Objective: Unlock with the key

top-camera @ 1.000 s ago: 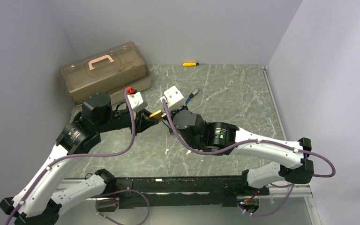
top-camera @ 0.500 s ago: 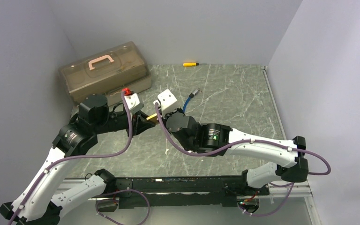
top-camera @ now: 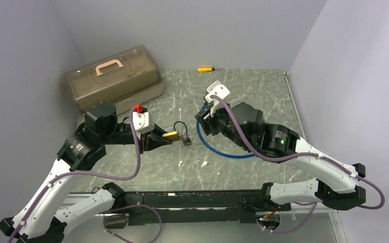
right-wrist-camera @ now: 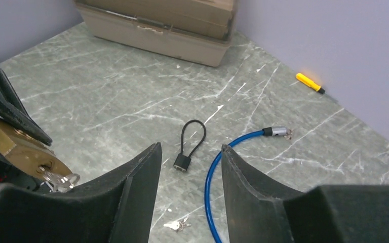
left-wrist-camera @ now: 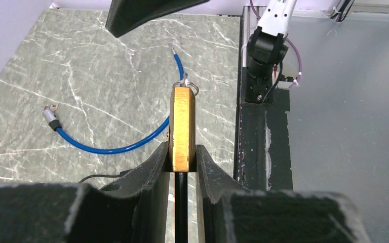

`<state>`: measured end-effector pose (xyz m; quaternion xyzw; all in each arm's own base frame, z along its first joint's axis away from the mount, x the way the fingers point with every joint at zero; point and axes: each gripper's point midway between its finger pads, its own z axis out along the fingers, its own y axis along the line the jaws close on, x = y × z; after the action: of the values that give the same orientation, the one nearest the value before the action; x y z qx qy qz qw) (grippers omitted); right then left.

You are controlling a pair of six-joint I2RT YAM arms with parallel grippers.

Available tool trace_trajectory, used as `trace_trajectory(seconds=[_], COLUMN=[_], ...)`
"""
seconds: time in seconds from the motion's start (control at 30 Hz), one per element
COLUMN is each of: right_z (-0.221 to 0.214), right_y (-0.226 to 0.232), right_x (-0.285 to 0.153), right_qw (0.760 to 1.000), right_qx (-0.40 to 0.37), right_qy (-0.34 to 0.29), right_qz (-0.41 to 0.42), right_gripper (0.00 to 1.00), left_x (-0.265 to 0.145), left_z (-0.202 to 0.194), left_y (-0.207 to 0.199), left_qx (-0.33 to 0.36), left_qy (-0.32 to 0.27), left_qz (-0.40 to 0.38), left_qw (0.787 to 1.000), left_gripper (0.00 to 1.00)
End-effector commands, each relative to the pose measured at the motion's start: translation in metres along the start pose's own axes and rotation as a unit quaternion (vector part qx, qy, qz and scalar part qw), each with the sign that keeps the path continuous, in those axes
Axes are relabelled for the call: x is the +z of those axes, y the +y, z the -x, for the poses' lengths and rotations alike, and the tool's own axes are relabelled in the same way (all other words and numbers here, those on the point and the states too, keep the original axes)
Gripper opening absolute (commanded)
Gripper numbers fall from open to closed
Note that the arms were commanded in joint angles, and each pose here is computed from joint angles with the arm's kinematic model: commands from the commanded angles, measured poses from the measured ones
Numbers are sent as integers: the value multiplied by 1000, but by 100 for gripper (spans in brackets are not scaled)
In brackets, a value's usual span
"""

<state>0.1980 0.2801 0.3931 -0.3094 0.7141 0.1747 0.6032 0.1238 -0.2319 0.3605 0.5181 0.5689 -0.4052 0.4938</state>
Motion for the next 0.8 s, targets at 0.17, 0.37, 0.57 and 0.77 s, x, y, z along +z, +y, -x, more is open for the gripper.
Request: trace_trajectory(seconds=[0.17, 0.37, 0.57, 0.77], right_z=[14, 16, 19, 17], right_y=[45, 71, 83, 86], right_x=[-49, -54, -50, -44], right_qw=[958, 922, 901, 893], right_qx=[37, 58, 70, 81], right_qy=[-48, -36, -35, -28], right_qz=[279, 381, 428, 441], right_gripper=[57, 58, 56, 51], left_x=[-11, -11, -12, -10], left_z=[41, 40, 38, 39], left_y=[-20, -24, -23, -21], left_qx=[81, 91, 92, 88], left_qy=[-62, -61, -59, -60], left_qz=[-41, -52, -47, -46], left_qw=[994, 993, 993, 993], left_gripper=[0, 0, 0, 0])
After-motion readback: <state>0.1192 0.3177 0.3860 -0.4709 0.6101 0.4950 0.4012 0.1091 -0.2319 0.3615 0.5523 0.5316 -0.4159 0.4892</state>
